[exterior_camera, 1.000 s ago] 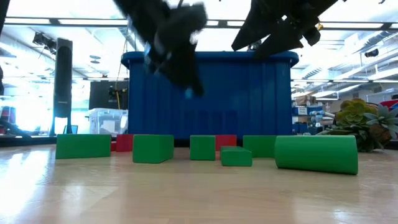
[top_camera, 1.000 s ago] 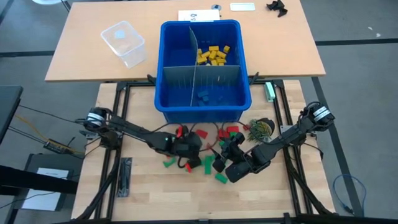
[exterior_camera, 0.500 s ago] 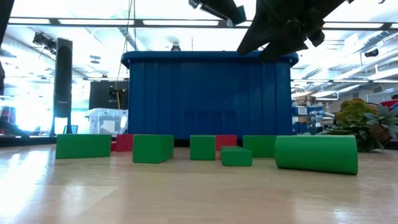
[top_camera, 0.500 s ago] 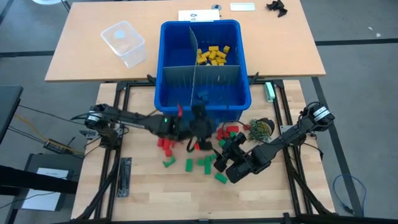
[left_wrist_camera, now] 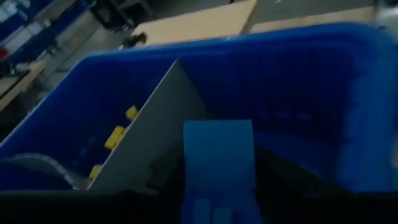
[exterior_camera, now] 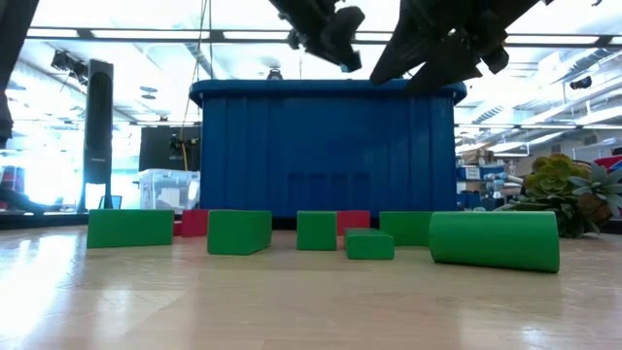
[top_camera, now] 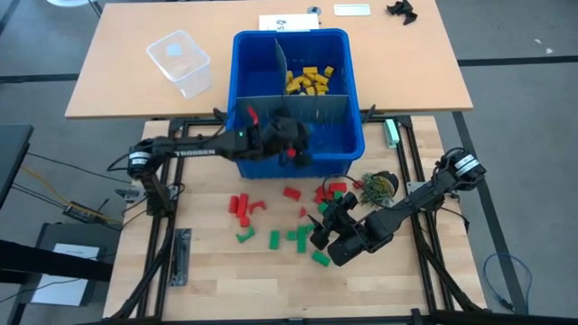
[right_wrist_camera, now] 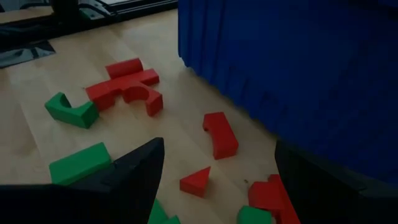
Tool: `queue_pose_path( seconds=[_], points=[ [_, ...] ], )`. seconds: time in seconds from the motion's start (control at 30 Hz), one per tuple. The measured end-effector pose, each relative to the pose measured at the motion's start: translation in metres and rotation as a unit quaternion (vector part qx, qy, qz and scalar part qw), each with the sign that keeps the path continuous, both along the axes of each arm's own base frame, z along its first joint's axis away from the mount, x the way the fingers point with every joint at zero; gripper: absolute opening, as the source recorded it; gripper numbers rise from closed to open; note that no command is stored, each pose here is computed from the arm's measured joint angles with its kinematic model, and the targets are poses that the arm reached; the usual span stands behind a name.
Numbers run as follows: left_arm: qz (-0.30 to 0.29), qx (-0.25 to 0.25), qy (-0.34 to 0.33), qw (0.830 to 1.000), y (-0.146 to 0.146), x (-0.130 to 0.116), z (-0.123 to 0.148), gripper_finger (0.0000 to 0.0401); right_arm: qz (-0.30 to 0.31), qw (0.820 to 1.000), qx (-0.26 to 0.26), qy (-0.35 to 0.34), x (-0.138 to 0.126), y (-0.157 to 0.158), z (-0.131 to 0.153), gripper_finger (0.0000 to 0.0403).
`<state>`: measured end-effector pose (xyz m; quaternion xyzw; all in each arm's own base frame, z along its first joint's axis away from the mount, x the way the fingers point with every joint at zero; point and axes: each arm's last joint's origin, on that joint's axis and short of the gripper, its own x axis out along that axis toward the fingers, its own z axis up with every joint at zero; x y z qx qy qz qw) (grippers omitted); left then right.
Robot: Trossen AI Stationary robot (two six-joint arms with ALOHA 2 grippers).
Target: Sort Items/Unsort Items
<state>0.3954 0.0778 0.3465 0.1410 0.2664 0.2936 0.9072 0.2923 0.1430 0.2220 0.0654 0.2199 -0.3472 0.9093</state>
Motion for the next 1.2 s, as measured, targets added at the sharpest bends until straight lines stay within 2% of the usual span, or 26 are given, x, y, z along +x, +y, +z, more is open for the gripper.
queue_pose_path(
  seconds=[0.17,0.23,0.33,0.5,0.6,0.73,0.97,1.1,1.2],
  points=[
    [0.003,-0.013,0.03,0.999,0.004,-0.004,-0.004,0.027,0.002,1.0,0.0,0.003,0.0,0.0,0.0,0.0305],
    [-0.008,-0.019,0.052,0.998,-0.003,-0.007,-0.002,0.0298,0.005,1.0,-0.004,0.006,0.0,0.0,0.0,0.0305],
    [-0.025,-0.018,0.05,0.998,-0.019,-0.014,0.009,0.0321,0.011,1.0,-0.008,0.012,-0.001,0.001,0.0,0.0305],
    [-0.053,-0.022,0.032,0.998,-0.05,-0.041,0.028,0.032,0.024,0.999,-0.015,0.025,-0.002,0.003,-0.001,0.0305],
    [-0.053,-0.016,0.045,0.997,-0.063,-0.063,0.022,0.0311,0.039,0.998,-0.015,0.039,-0.002,0.004,-0.001,0.0305],
    [-0.068,-0.035,0.006,0.997,-0.082,-0.097,0.014,0.0298,0.072,0.995,-0.016,0.069,-0.001,0.006,-0.002,0.0305],
    [-0.113,-0.091,-0.014,0.989,-0.12,-0.132,-0.018,0.0291,0.169,0.977,-0.014,0.132,0.004,0.005,-0.003,0.0305],
    [-0.116,-0.127,0.025,0.985,-0.134,-0.139,-0.038,0.0291,0.241,0.958,-0.024,0.151,0.013,0.002,-0.001,0.0305],
    [-0.103,-0.151,0.054,0.982,-0.138,-0.14,-0.054,0.0291,0.273,0.947,-0.036,0.166,0.018,-0.004,-0.001,0.0305]
  ],
)
